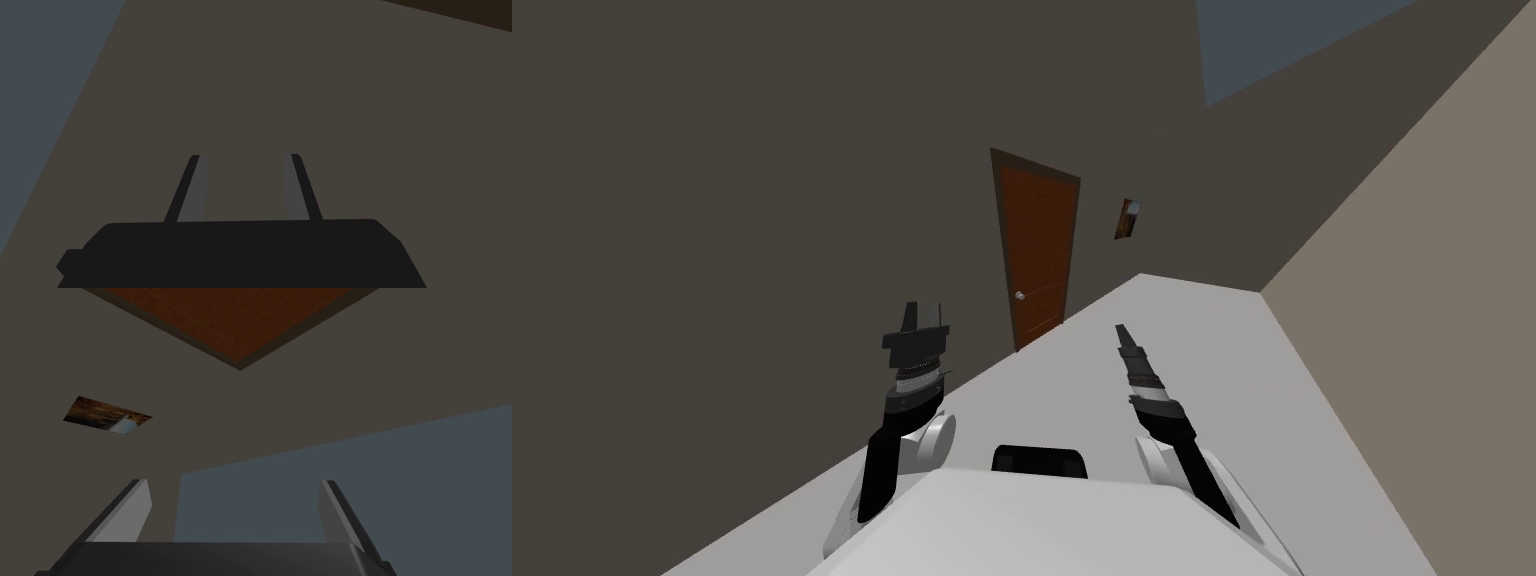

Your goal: Pull the door open

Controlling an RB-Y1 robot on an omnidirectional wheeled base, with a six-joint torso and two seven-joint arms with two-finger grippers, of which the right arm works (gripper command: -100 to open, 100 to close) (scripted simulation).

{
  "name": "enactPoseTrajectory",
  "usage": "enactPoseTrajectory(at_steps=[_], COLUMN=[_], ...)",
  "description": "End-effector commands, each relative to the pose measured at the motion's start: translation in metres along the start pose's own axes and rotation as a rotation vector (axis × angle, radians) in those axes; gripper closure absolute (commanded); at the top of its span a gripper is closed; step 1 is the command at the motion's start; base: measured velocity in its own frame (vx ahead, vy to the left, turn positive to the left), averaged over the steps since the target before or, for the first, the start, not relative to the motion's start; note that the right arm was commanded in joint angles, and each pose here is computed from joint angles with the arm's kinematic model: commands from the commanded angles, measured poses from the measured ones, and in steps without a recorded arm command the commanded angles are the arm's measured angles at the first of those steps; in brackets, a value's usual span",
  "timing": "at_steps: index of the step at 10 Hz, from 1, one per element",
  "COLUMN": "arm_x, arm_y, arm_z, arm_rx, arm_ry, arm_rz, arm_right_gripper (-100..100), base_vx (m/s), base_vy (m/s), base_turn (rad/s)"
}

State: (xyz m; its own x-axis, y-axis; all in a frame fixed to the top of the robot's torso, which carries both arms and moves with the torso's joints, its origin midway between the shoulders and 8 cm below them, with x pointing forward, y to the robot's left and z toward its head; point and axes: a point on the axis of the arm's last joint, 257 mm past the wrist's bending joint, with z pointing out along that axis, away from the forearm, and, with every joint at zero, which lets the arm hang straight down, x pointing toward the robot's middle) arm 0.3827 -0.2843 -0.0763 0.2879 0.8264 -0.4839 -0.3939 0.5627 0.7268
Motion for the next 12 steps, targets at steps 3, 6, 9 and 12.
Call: enactPoseTrajectory(at_steps=[3, 6, 9, 12], arm_x=[0.014, 0.027, 0.040, 0.050], arm_y=[-0.018, -0.035, -0.051, -0.064], arm_z=[-0.0067, -0.0130, -0.0203, -0.0265], arm_rx=[0.011, 0.020, 0.028, 0.032], arm_ry=[0.038, 0.074, 0.111, 0.141], arm_rz=[-0.075, -0.142, -0.210, -0.262], arm_right_gripper=[-100, -100, -100, -100], base_vx=[0.126, 0.128, 0.155, 0.102], base_vy=[0.028, 0.040, 0.047, 0.026], base_turn=[0.070, 0.062, 0.085, 0.057])
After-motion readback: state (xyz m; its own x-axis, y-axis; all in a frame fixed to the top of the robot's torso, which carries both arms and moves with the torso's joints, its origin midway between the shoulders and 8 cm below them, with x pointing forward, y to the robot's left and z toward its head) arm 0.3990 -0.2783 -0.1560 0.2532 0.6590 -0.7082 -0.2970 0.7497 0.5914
